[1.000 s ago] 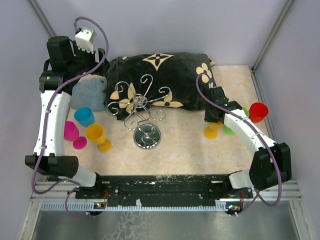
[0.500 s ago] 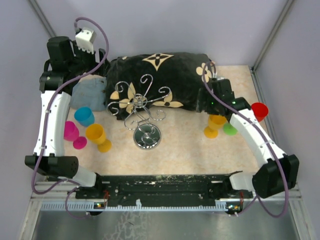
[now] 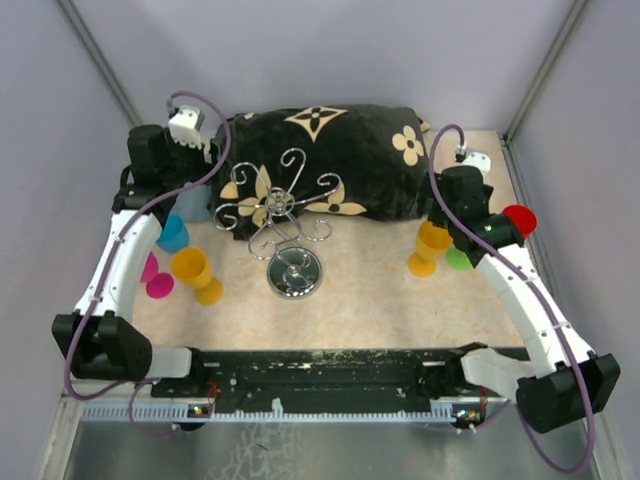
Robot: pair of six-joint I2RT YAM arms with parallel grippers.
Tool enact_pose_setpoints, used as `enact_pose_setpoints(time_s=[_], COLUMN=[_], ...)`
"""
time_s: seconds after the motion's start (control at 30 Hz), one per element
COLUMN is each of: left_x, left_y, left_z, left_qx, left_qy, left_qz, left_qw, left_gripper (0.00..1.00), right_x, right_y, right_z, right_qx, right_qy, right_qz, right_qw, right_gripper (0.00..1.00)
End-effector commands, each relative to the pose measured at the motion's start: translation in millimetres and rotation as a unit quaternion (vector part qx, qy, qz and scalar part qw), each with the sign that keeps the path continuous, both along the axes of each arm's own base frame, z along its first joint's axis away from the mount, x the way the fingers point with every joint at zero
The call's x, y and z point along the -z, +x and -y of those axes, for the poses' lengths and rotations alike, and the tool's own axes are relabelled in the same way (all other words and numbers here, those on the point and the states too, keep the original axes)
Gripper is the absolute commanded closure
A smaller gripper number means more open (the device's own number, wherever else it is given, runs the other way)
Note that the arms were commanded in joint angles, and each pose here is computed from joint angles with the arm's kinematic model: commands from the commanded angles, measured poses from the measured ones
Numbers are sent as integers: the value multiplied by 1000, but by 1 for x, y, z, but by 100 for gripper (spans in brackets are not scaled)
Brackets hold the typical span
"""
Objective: Take the wine glass off the wine glass rack
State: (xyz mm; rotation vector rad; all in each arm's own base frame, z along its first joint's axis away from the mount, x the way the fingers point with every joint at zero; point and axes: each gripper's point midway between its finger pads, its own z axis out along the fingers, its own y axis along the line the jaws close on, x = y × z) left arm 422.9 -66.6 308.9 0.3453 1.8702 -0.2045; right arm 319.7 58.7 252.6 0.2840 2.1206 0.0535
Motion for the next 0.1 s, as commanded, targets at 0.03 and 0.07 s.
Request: enact_pose_setpoints(time_s=[0.03,0.07], left_x=[-41,-41], left_y=[7,7], left_z=[-13,-15], left_qx=[-31,-34], left_qy=[-28,-30], left_qz=[84,84], left_qw=[996,995], left_gripper=[15,15], right_x=[-10,-10], right_y=[-2,-2], right_z=[12,11], right_qx=[28,26], right_qy=[-5,-3], right_qz=[41,43], right_qw=[999,999], right_gripper=[7,7])
